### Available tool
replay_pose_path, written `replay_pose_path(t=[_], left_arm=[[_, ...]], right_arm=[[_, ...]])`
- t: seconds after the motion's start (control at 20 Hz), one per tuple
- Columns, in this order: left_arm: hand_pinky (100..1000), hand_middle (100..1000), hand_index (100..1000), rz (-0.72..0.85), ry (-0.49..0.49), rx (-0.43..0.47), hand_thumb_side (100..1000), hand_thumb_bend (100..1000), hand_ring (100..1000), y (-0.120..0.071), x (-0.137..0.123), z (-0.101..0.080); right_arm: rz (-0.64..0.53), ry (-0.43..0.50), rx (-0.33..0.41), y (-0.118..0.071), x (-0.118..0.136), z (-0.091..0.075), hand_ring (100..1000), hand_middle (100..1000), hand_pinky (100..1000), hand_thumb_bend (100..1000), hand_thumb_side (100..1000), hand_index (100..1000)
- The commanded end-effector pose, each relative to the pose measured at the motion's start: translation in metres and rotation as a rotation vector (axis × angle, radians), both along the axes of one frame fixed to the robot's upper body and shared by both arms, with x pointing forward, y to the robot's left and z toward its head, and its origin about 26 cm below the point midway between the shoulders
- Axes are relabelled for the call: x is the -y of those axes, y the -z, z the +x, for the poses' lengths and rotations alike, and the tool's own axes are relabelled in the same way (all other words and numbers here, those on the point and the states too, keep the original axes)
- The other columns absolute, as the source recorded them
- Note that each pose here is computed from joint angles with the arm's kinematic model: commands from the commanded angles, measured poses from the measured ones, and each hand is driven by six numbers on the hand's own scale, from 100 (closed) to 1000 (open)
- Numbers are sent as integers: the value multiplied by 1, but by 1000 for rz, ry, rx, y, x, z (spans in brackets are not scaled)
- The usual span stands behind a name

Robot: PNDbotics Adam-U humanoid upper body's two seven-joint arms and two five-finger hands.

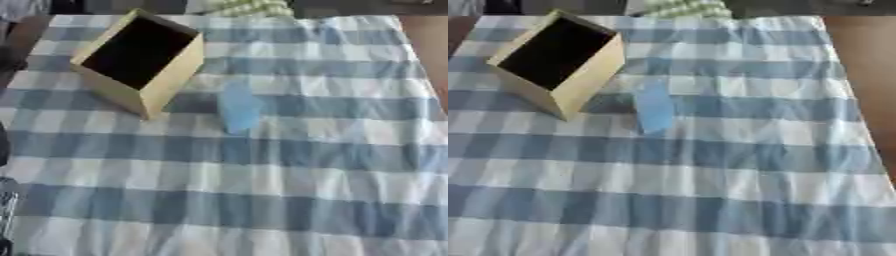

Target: Pick up objects on the table and place them in the box.

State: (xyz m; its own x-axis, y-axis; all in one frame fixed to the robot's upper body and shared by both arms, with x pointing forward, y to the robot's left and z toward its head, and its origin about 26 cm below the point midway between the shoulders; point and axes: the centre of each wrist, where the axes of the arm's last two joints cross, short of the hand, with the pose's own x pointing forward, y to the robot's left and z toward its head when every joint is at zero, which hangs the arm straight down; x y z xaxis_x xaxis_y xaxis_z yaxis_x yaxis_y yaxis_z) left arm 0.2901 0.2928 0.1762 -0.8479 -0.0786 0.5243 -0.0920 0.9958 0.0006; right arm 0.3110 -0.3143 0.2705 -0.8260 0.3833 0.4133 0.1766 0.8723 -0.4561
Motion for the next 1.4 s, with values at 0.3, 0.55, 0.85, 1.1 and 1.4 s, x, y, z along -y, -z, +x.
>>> replay_pose_path(t=[0.3, 0.55, 0.85, 1.1, 1.4], left_arm=[[625, 725, 776, 17, 10, 15, 770, 111, 646, -6, 0, -2], [625, 726, 776, 33, 23, 8, 771, 111, 646, -6, 0, -2], [626, 726, 776, 47, 37, -3, 773, 111, 646, -5, 1, -2], [626, 727, 776, 57, 49, -10, 773, 109, 645, -5, 2, -2], [627, 727, 775, 64, 65, -19, 774, 109, 645, -4, 4, -2]], right_arm=[[-144, 14, 23, -24, 1, 4, 759, 749, 776, 100, 935, 874], [-460, 67, 41, -64, -13, 23, 798, 780, 803, 100, 964, 878], [-806, 127, 20, -93, -33, 48, 829, 803, 826, 100, 988, 884], [-966, 83, -21, -101, -54, 70, 840, 810, 831, 100, 992, 886], [-1102, 51, -82, -97, -75, 103, 863, 834, 844, 100, 998, 903]])
